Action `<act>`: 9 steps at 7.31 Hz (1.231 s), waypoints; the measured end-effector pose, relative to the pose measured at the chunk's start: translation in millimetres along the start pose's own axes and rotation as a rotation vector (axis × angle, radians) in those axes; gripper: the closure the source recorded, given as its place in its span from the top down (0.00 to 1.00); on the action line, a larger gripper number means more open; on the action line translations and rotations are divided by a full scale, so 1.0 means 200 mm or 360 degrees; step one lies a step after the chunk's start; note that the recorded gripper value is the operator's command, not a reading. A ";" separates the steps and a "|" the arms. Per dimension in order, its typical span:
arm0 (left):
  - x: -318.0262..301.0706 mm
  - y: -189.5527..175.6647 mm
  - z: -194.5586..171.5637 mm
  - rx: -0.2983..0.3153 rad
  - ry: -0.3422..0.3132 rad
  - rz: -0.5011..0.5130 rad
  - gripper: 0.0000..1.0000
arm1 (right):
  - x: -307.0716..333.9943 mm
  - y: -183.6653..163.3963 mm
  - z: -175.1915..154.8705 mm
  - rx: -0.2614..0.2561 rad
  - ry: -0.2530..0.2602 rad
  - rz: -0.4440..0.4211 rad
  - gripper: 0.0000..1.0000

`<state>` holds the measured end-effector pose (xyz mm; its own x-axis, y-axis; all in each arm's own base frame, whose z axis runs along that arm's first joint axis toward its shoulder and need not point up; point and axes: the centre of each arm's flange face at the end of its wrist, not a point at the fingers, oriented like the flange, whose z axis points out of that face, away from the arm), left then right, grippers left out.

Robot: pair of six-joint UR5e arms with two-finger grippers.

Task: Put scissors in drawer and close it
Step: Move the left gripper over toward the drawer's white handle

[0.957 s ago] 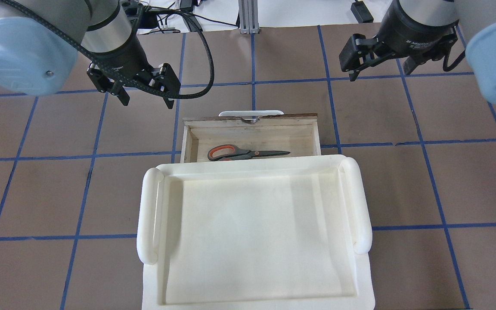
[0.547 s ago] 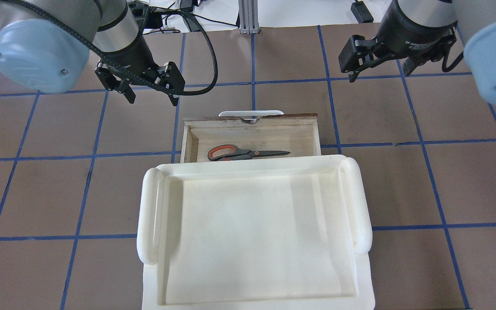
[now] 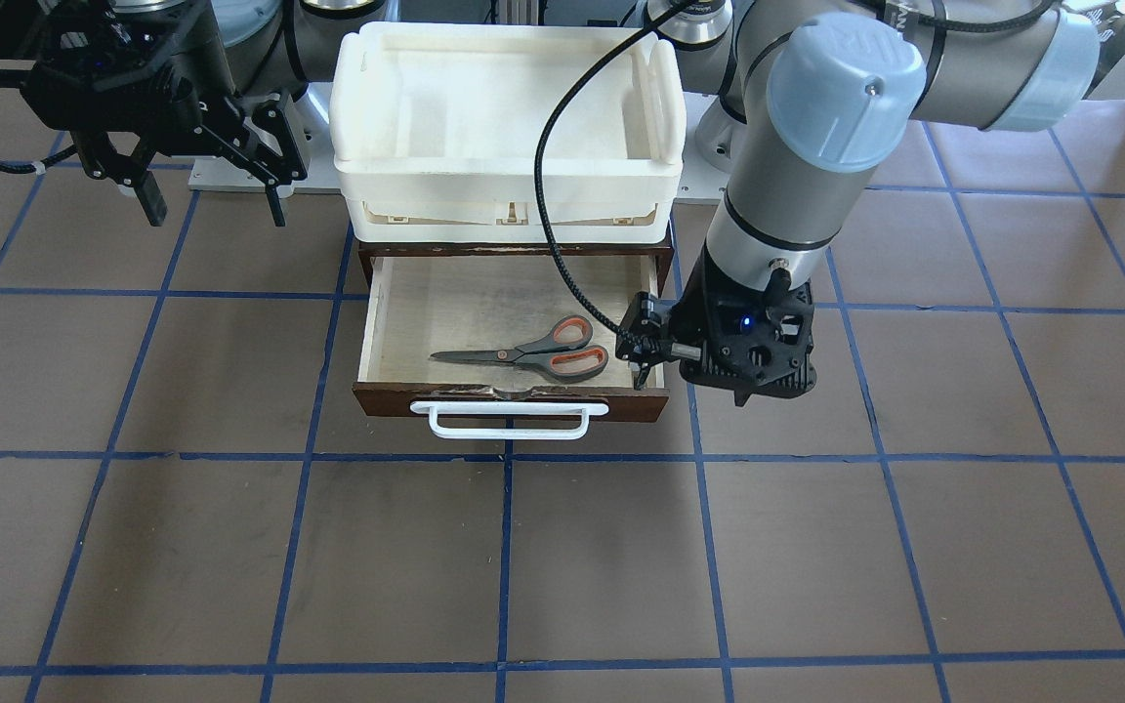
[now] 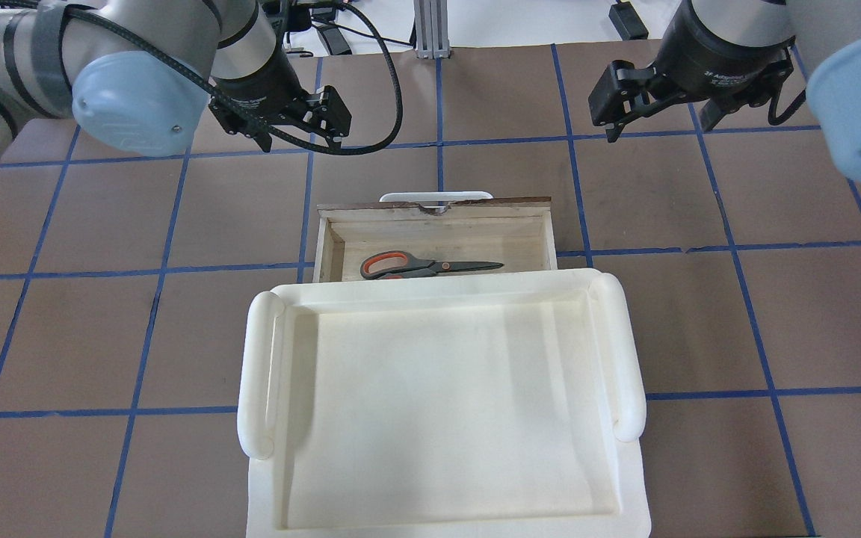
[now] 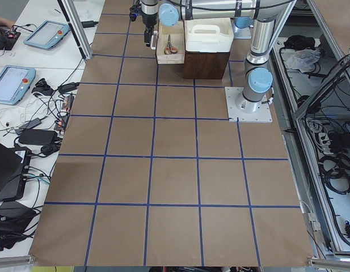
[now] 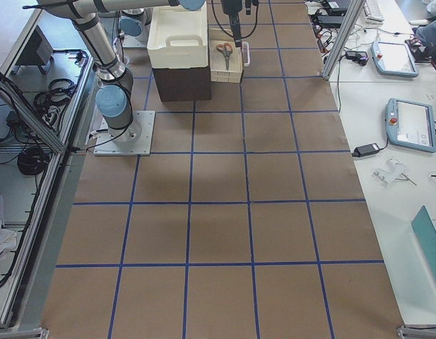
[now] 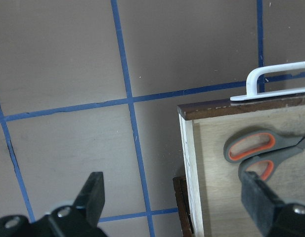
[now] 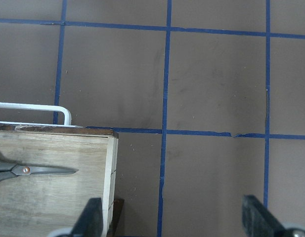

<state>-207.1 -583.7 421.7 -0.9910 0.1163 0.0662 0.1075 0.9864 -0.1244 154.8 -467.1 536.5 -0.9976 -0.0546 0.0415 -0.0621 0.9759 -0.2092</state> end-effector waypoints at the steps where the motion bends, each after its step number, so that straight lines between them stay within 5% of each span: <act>1: 0.03 -0.11 0.05 0.0021 0.0011 -0.0028 1.00 | 0.00 0.00 0.00 -0.0001 0.0001 -0.0001 1.00; 5: 0.08 -0.42 0.16 0.0087 -0.0024 -0.0029 1.00 | 0.00 0.00 0.00 -0.0006 -0.0001 -0.0005 1.00; 9: 0.18 -0.47 0.45 -0.0046 0.0024 -0.0071 1.00 | 0.00 0.01 0.01 -0.0014 -0.0003 -0.0001 1.00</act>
<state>-260.3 -682.5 347.0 -0.9936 0.0734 0.0858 0.0654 0.9936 -0.0925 154.3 -466.7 533.4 -0.9977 -0.0554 0.0399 -0.0623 0.9777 -0.2007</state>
